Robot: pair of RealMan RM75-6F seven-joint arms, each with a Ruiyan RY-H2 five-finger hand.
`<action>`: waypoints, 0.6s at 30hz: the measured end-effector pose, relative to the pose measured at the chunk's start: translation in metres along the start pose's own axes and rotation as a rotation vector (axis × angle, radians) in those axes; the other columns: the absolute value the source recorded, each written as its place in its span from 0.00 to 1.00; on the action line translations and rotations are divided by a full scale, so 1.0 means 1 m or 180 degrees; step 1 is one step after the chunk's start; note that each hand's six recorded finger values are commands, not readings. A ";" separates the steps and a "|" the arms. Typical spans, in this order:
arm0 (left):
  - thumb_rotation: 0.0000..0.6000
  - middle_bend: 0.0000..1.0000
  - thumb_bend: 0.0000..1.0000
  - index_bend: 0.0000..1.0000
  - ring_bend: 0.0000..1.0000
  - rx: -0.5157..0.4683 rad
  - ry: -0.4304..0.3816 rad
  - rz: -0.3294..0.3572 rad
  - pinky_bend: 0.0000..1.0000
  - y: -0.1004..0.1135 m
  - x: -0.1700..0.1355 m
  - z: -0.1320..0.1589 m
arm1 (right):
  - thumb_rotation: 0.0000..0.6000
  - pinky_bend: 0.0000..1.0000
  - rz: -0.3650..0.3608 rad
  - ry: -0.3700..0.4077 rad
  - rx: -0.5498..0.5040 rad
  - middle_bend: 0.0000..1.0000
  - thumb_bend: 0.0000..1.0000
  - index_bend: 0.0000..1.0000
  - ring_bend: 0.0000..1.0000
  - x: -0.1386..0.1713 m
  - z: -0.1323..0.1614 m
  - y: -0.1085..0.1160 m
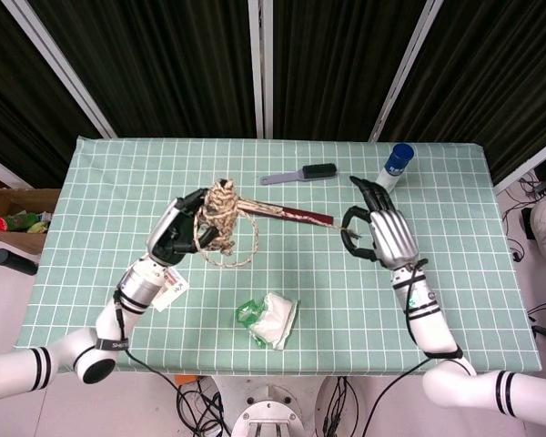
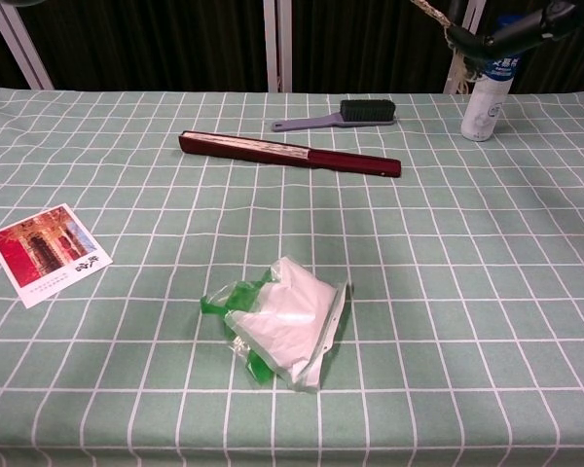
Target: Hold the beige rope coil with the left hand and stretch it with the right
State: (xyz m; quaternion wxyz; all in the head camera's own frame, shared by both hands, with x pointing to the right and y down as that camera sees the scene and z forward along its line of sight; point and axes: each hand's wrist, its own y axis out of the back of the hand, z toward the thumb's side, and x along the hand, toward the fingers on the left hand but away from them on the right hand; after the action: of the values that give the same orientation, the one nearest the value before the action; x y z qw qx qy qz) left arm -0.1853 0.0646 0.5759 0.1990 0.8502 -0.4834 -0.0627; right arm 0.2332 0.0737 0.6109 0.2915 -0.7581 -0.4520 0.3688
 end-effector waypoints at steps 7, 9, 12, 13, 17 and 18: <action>1.00 0.77 0.49 0.76 0.62 0.0382 -0.0082 0.0622 0.67 0.024 -0.001 0.005 | 1.00 0.00 -0.0086 0.0015 0.0028 0.07 0.48 0.99 0.00 0.032 -0.016 0.003; 1.00 0.77 0.49 0.76 0.62 0.0453 -0.0106 0.0787 0.67 0.032 -0.003 0.006 | 1.00 0.00 -0.0102 0.0005 0.0023 0.07 0.48 0.99 0.00 0.040 -0.021 0.003; 1.00 0.77 0.49 0.76 0.62 0.0557 -0.0131 0.0973 0.67 0.041 -0.005 0.008 | 1.00 0.00 -0.0137 -0.0003 0.0033 0.07 0.48 1.00 0.00 0.051 -0.027 0.004; 1.00 0.77 0.49 0.76 0.62 0.0607 -0.0129 0.1017 0.67 0.043 -0.006 0.008 | 1.00 0.00 -0.0152 0.0004 0.0039 0.07 0.48 1.00 0.00 0.055 -0.029 0.005; 1.00 0.77 0.49 0.76 0.62 0.0897 -0.0095 0.1143 0.67 0.051 -0.008 0.006 | 1.00 0.00 -0.0177 0.0063 0.0061 0.07 0.48 1.00 0.00 0.063 -0.029 0.006; 1.00 0.77 0.49 0.76 0.62 0.0982 -0.0083 0.1178 0.68 0.053 -0.009 0.005 | 1.00 0.00 -0.0175 0.0086 0.0061 0.07 0.48 1.00 0.00 0.064 -0.027 0.007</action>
State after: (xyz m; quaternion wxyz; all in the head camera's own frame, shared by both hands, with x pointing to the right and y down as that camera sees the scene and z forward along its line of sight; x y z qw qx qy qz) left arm -0.2334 0.0464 0.5917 0.0686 0.7665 -0.6374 0.0385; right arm 0.2793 0.1257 0.6021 0.3149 -0.7474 -0.4652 0.3548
